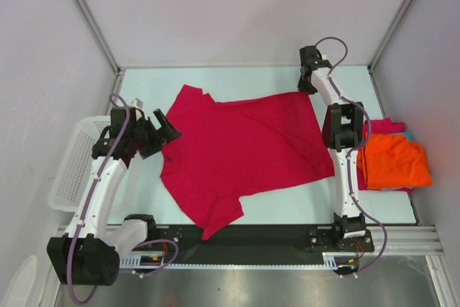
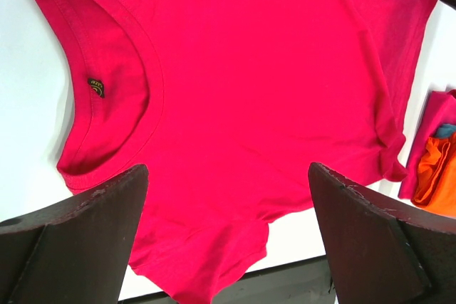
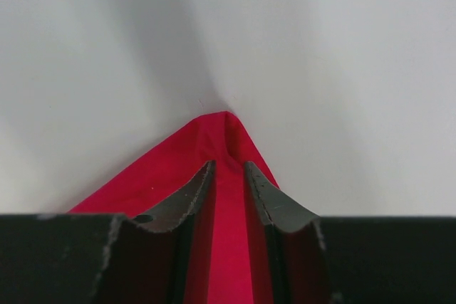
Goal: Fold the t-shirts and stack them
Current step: Flatten out the tshirt
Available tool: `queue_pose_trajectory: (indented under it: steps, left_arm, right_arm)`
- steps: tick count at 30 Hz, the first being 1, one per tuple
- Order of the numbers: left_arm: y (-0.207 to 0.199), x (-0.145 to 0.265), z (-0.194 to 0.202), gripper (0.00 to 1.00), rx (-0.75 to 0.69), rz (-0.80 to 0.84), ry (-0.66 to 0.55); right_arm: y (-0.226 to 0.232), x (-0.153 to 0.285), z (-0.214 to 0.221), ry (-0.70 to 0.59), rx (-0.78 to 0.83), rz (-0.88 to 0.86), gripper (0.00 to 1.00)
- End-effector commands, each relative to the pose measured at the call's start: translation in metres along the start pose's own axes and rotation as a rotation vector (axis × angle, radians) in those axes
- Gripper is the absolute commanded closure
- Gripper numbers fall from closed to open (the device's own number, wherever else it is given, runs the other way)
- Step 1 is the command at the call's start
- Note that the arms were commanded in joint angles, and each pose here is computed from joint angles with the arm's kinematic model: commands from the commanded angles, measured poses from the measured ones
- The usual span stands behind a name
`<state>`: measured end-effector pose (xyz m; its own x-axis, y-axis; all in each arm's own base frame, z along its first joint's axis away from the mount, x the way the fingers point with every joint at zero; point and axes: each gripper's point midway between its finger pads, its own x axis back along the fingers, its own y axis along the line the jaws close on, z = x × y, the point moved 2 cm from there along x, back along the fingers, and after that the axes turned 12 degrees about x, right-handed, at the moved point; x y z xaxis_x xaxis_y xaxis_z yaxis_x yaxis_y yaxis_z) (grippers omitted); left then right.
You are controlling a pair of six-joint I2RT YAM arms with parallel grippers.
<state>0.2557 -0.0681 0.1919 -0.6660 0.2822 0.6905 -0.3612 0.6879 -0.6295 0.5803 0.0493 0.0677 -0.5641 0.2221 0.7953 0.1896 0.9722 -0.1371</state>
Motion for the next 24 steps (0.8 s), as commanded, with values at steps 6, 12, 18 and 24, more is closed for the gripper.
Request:
queue_pose_trajectory:
  steps: [6,12,18,24]
  left_arm:
    - [-0.008,0.005,-0.008,0.0,-0.028,0.035,-0.019]
    - [-0.007,0.004,-0.007,0.0,-0.029,0.034,-0.013]
    - [-0.007,0.004,-0.006,0.0,-0.031,0.034,-0.011]
    - [-0.005,0.004,-0.006,0.01,-0.033,0.032,-0.011]
  right_arm:
    - [0.005,-0.01,0.013,0.024,0.016,0.0,0.75]
    - [0.007,-0.01,0.008,0.013,0.019,-0.019,1.0]
    - [0.008,-0.002,-0.003,-0.023,0.03,-0.023,1.0]
    - [0.002,0.007,-0.024,-0.091,0.034,0.01,1.0]
